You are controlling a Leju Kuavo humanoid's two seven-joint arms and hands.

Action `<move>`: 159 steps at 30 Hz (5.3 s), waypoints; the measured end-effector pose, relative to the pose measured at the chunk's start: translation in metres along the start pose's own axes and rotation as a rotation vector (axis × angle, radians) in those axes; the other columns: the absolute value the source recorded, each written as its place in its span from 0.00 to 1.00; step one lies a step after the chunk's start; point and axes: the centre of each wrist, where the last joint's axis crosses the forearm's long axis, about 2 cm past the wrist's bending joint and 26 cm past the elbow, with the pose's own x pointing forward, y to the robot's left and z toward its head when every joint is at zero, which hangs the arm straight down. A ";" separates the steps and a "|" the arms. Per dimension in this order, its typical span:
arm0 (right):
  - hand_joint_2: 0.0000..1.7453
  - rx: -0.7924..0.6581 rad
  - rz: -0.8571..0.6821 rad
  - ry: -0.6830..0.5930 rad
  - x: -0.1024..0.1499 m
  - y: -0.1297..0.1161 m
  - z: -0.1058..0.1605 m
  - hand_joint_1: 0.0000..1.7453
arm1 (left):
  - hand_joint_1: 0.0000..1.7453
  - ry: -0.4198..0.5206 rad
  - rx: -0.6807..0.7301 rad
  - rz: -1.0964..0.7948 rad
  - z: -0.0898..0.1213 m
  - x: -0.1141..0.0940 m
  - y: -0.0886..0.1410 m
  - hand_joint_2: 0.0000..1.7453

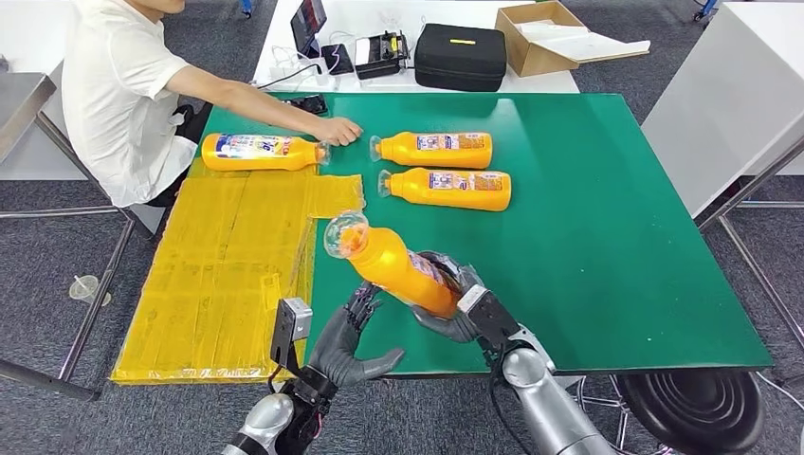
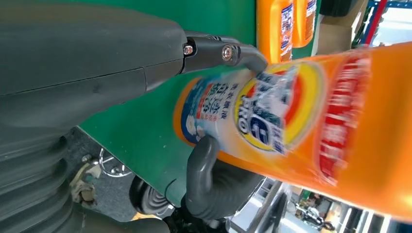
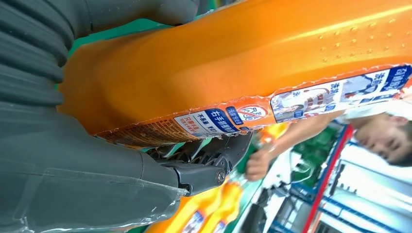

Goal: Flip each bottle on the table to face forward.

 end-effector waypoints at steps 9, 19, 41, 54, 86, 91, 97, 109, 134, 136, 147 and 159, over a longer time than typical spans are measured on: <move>1.00 0.068 -0.043 -0.015 0.003 0.021 -0.011 1.00 | 0.00 -0.061 0.055 -0.052 -0.011 0.007 0.002 1.00; 1.00 0.126 -0.022 -0.006 0.003 0.040 -0.015 1.00 | 0.00 -0.144 0.210 -0.019 -0.023 0.020 0.000 1.00; 1.00 0.151 -0.043 -0.019 0.003 0.043 -0.020 1.00 | 0.49 -0.170 0.121 0.184 -0.024 0.030 -0.008 1.00; 1.00 0.153 -0.049 -0.028 0.003 0.042 -0.021 1.00 | 1.00 -0.171 0.068 0.249 -0.023 0.031 -0.006 1.00; 0.00 -0.909 0.263 -0.067 0.028 0.023 0.010 0.00 | 1.00 -0.510 0.554 -1.031 0.054 0.074 0.033 1.00; 0.00 -0.979 0.273 -0.081 0.029 0.004 0.014 0.00 | 1.00 -0.419 0.590 -1.435 0.039 0.077 0.056 1.00; 0.00 -0.999 0.248 -0.085 0.027 -0.005 0.017 0.00 | 1.00 -0.199 0.591 -1.659 0.023 0.069 0.095 1.00; 0.00 -0.939 0.202 -0.088 0.024 -0.004 0.005 0.00 | 1.00 0.363 0.445 -1.769 0.006 0.060 0.144 1.00; 0.00 -0.897 0.165 -0.051 0.015 0.000 0.009 0.00 | 0.00 0.524 0.157 -1.518 -0.017 0.084 0.158 1.00; 0.00 -0.891 0.175 -0.050 0.013 0.000 0.009 0.00 | 0.00 0.510 0.129 -1.469 -0.016 0.085 0.160 1.00; 0.25 -0.826 0.309 -0.029 0.008 -0.002 0.006 0.00 | 0.00 0.444 0.059 -1.359 -0.012 0.085 0.165 1.00; 1.00 -0.397 0.969 0.226 -0.009 -0.017 0.019 0.00 | 0.00 0.149 0.098 -1.382 0.001 0.063 0.114 1.00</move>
